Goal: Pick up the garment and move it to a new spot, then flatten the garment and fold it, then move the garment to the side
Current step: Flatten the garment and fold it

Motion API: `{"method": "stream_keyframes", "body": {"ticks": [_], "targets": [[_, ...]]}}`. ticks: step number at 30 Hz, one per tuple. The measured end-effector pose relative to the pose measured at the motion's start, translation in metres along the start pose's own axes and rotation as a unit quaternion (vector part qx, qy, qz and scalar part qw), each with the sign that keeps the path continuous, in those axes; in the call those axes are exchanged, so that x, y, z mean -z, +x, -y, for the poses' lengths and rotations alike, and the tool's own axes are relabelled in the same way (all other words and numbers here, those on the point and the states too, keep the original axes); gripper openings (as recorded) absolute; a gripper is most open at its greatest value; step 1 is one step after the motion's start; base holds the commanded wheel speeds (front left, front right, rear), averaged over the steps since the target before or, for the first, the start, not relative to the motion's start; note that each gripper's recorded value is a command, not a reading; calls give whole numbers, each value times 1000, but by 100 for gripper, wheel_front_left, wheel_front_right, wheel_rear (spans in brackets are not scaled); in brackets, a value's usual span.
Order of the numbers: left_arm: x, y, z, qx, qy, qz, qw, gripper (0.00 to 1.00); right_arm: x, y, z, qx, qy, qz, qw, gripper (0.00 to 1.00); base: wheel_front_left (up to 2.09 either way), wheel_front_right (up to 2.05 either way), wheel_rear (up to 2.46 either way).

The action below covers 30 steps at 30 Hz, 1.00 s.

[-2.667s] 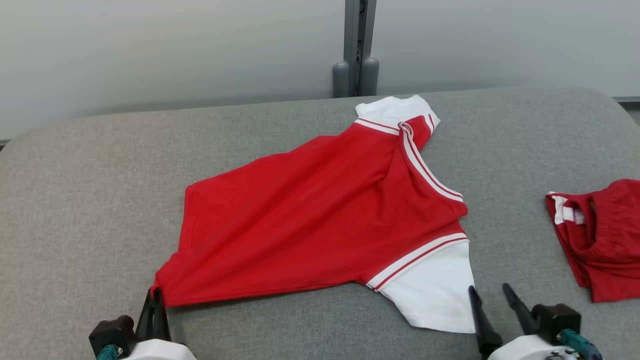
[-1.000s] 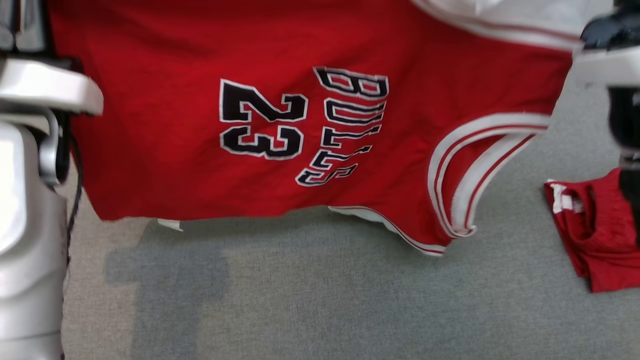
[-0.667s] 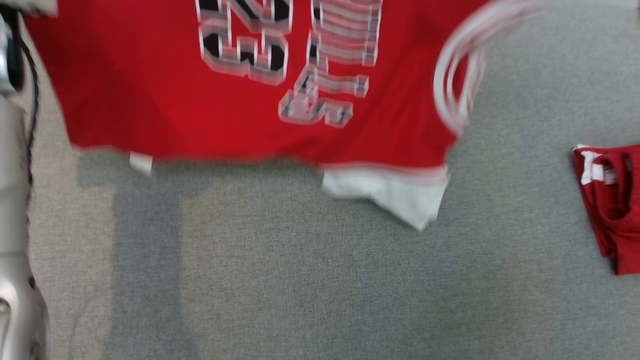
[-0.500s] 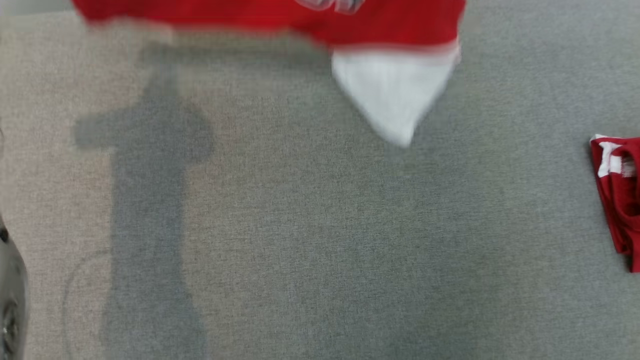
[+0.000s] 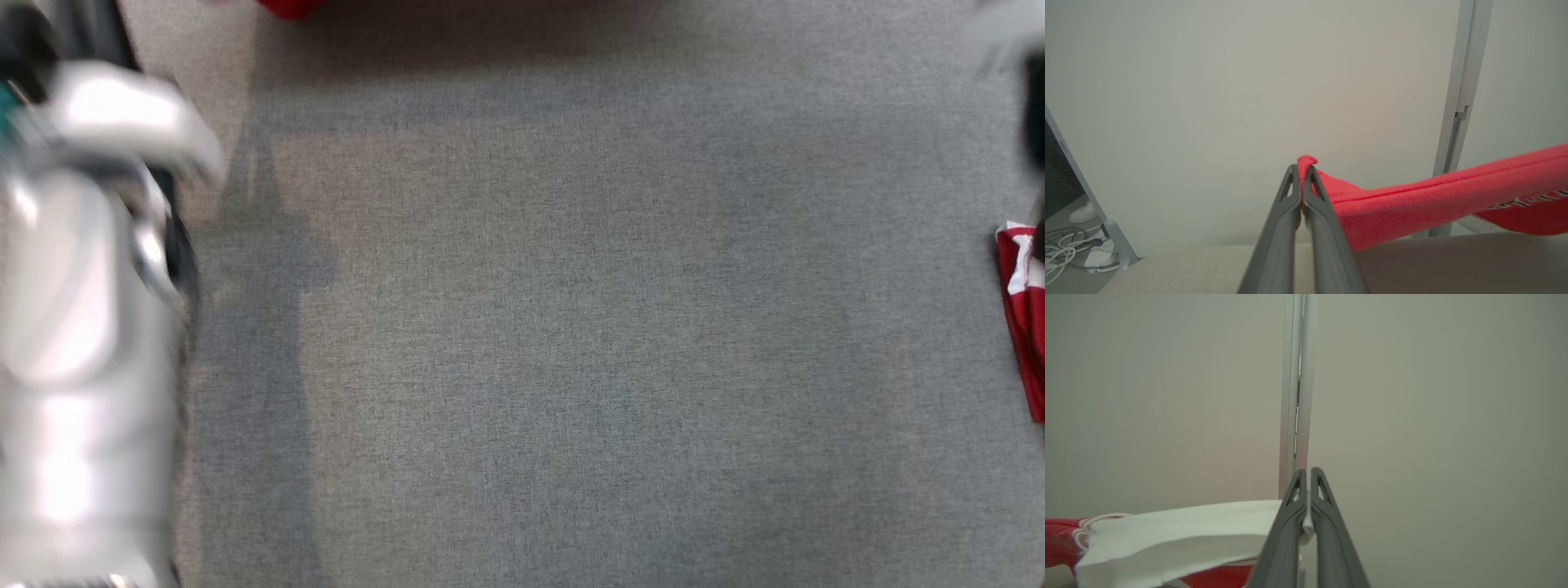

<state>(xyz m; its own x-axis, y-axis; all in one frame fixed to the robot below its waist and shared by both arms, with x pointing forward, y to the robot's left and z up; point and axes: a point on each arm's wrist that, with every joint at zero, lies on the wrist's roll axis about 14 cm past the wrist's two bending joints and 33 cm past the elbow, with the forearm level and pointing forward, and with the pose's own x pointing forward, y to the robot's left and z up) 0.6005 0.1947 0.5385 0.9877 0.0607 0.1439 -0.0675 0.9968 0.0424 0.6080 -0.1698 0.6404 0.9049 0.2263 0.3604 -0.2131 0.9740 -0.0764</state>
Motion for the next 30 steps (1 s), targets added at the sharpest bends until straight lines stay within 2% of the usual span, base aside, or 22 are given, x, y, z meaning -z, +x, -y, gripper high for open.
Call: {"method": "stream_keyframes", "body": {"ticks": [2,5,8,11,14,18,23,27,30], "targets": [[43,-34,3,-9,-25,-57,998,0,43,-39,0,13,31,-57,998,0,0,0,0],[92,-85,6,-17,-45,-129,990,0,87,-96,3,44,70,-123,989,0,0,0,0],[126,-134,2,-34,-59,-189,980,0,118,-151,-5,64,97,-182,976,0,0,0,0],[144,-174,-1,-41,-64,-228,971,0,133,-198,-16,80,121,-224,964,0,0,0,0],[148,-201,-11,-63,-81,-245,964,0,140,-239,-31,88,140,-258,952,0,0,0,0],[149,-232,-11,-62,-84,-262,959,0,138,-279,-45,93,152,-284,942,0,0,0,0],[140,-262,-18,-73,-83,-262,959,0,126,-323,-68,71,142,-304,939,0,0,0,0],[140,-299,-25,-85,-87,-278,953,0,112,-347,-69,91,147,-296,939,0,0,0,0],[136,-313,-25,-80,-84,-276,954,0,102,-361,-68,96,141,-288,942,0,0,0,0]]}}
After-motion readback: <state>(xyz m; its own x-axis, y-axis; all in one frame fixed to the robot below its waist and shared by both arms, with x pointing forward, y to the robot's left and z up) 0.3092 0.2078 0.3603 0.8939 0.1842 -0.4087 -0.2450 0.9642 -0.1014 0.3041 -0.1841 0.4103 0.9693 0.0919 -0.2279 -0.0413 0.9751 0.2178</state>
